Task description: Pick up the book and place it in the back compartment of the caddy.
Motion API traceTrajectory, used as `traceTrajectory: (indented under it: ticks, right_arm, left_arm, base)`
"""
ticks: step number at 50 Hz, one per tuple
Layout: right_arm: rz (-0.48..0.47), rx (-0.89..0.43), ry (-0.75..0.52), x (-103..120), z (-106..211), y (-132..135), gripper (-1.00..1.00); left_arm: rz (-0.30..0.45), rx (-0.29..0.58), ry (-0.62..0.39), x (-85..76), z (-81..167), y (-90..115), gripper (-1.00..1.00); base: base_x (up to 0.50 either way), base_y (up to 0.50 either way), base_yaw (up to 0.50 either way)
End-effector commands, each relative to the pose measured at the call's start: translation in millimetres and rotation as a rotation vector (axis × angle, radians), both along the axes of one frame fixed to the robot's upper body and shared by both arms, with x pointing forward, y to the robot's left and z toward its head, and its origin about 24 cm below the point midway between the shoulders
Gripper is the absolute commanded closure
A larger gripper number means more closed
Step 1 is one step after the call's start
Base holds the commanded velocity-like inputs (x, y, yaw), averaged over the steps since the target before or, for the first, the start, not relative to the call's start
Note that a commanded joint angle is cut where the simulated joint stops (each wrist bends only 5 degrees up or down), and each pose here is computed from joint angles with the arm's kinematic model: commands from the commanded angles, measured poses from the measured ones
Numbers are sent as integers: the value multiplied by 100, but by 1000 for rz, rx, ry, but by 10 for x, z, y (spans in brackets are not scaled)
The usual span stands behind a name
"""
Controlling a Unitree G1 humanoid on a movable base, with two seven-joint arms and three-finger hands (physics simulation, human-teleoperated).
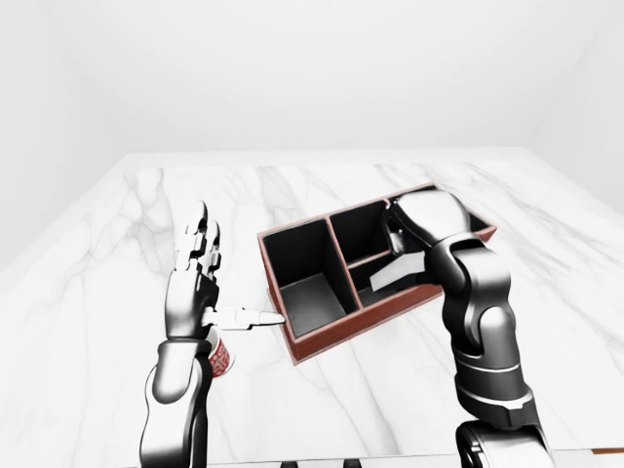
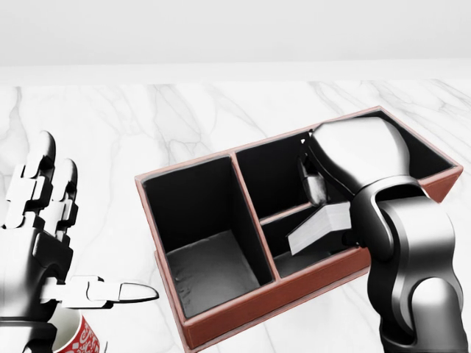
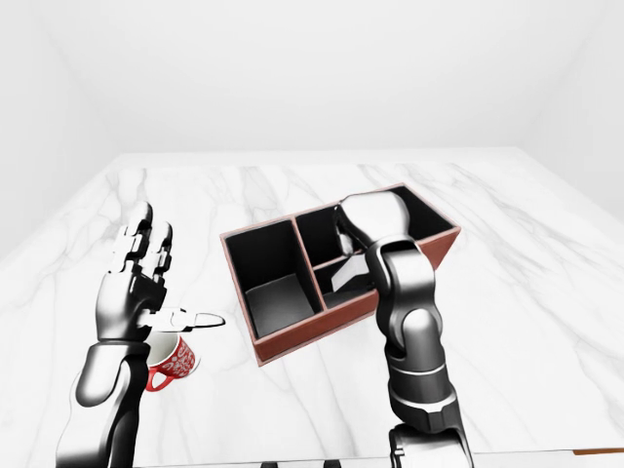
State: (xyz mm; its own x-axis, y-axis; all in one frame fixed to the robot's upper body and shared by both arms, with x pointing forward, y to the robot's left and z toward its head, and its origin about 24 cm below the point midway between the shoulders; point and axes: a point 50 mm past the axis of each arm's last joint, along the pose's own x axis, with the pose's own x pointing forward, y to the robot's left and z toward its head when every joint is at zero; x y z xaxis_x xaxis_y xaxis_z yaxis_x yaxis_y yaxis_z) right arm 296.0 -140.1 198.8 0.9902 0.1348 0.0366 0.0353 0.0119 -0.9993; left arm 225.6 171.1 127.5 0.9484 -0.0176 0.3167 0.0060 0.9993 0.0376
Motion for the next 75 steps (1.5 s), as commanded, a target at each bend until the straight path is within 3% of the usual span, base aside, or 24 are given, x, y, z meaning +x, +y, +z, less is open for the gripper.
traceTrajectory:
  ticks: [1, 21, 75]
  right_arm:
    - [1, -35, 25, 97, -18, 12, 100]
    - [4, -44, 77, 190, -107, 49, 100]
    - [24, -37, 73, 326, -62, 182, 100]
  left_arm:
    - [0, 0, 4, 4, -9, 0, -100]
    - [2, 1, 8, 10, -17, 4, -100]
    - [6, 3, 17, 28, -38, 0, -100]
  base:
    - [0, 0, 0]
    - [0, 0, 0]
    - [0, 0, 0]
